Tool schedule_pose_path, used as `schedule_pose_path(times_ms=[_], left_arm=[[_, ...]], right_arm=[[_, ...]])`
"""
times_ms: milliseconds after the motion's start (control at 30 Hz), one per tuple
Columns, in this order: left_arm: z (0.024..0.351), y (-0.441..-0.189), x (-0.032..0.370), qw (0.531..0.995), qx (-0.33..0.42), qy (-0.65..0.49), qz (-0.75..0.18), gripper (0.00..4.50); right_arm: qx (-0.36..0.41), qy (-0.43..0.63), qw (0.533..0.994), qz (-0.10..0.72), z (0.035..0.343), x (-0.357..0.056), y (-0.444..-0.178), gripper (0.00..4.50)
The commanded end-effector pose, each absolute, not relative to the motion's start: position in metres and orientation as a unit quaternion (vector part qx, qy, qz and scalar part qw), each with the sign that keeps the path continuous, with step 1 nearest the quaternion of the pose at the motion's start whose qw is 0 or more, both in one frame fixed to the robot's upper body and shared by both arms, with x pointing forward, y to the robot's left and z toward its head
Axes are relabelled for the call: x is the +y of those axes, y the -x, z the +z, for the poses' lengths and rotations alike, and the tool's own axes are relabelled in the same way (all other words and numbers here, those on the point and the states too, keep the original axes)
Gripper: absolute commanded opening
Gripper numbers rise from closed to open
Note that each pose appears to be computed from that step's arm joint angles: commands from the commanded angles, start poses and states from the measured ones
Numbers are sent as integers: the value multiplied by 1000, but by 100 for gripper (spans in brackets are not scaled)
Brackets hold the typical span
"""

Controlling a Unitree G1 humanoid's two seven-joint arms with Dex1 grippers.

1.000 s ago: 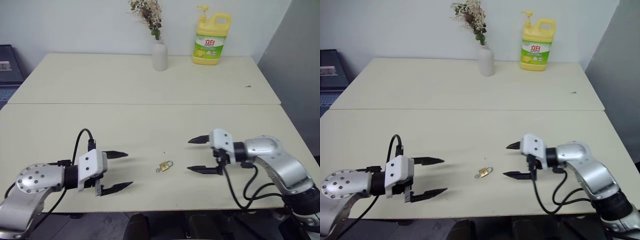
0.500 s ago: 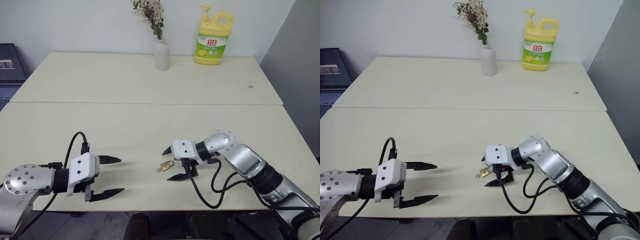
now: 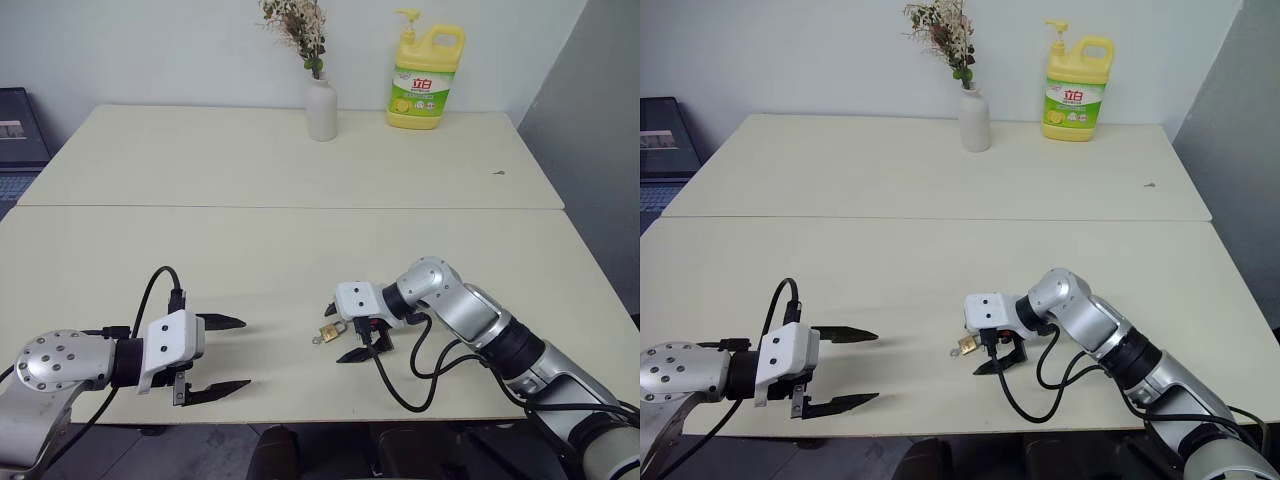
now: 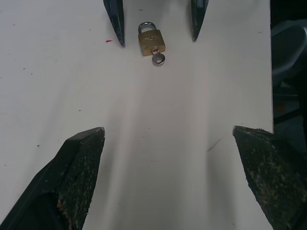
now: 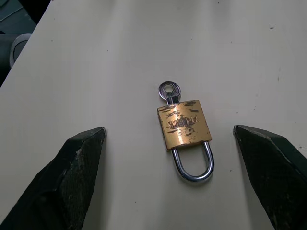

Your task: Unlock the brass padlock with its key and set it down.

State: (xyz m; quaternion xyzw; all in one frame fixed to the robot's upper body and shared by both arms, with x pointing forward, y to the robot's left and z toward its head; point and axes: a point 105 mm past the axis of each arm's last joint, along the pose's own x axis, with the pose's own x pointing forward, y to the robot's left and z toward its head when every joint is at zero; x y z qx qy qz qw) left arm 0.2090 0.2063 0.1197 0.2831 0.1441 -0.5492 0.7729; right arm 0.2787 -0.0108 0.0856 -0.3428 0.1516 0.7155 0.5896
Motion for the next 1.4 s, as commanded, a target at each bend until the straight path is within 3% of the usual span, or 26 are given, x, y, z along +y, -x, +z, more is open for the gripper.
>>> schedule_pose_path(times_ms=[33,300,333,467,667,933,1267,1400], left_arm=[[121,-209,204,770,133,-290,-553,449],[120,-210,201,767,133,-290,-558,449],[120,-211,200,766,132,-289,-558,450],[120,-211,198,766,131,-288,-560,450],[119,-214,198,766,130,-286,-561,450],[125,-220,194,794,118,-238,-547,450],[152,-249,186,838,84,-151,-518,450],[161,-257,177,836,73,-148,-524,450]], right_arm=[[140,350,586,717,93,-6,-280,450],[149,351,594,709,87,-4,-284,450],[150,350,596,707,87,-3,-285,433],[153,349,600,704,86,-3,-288,327],[156,349,602,702,85,-4,-290,100],[152,355,611,691,84,-8,-293,93],[80,353,718,594,100,-37,-305,93],[57,359,746,558,107,-44,-305,93]])
